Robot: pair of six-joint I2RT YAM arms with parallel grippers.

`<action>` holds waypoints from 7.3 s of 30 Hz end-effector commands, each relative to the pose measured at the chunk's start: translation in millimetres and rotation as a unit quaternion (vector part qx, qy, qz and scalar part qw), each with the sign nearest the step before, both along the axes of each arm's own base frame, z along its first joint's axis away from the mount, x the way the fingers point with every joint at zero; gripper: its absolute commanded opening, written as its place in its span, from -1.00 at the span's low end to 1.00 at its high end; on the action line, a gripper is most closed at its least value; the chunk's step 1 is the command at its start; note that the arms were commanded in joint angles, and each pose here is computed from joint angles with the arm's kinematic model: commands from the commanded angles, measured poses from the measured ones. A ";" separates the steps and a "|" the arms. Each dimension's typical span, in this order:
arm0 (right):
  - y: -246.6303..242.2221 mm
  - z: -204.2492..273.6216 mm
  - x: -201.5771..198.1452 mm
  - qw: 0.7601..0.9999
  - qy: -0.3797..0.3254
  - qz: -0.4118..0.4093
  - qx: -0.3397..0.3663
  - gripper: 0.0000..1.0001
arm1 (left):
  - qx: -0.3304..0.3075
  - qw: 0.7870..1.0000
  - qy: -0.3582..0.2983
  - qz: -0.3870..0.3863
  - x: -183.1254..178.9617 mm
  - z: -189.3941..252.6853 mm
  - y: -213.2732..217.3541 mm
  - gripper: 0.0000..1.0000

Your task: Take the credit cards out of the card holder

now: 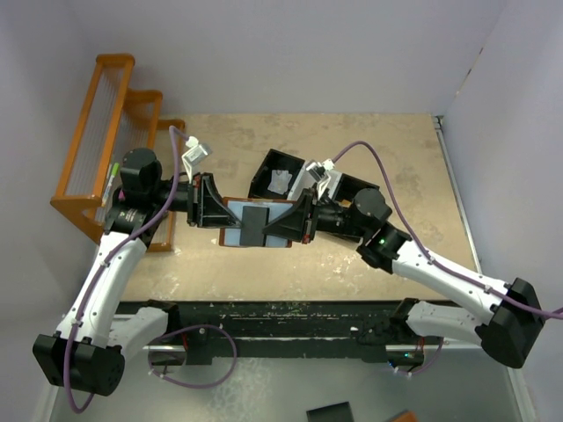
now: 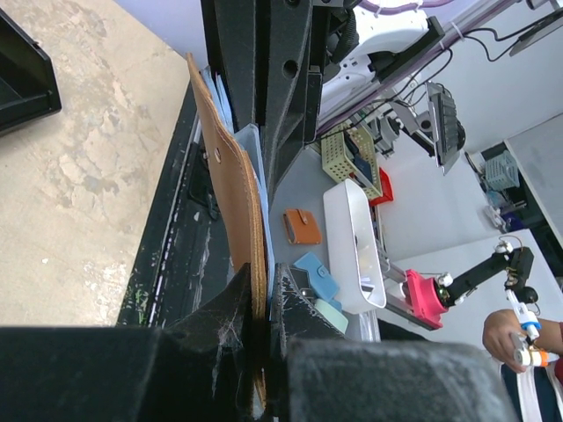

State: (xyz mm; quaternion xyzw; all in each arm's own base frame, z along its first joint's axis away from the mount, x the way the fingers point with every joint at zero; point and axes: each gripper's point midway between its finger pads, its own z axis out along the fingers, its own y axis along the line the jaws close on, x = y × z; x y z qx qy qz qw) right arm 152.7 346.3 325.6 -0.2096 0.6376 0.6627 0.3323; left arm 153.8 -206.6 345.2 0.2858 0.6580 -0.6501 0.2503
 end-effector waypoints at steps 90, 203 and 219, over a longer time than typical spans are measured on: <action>-25.9 67.2 -25.4 0.990 -0.021 -0.002 0.138 -0.90 | -0.037 0.993 -0.109 0.025 -12.2 36.5 -5.9 -1.00; -150.8 -203.9 231.9 0.868 0.227 -0.299 -0.326 -0.77 | -0.005 0.982 -0.186 0.012 -28.2 49.6 1.2 -1.00; -163.4 -113.2 216.5 0.888 0.123 -0.339 -0.286 -0.02 | -0.022 0.980 -0.197 0.001 -36.3 65.2 1.5 -1.00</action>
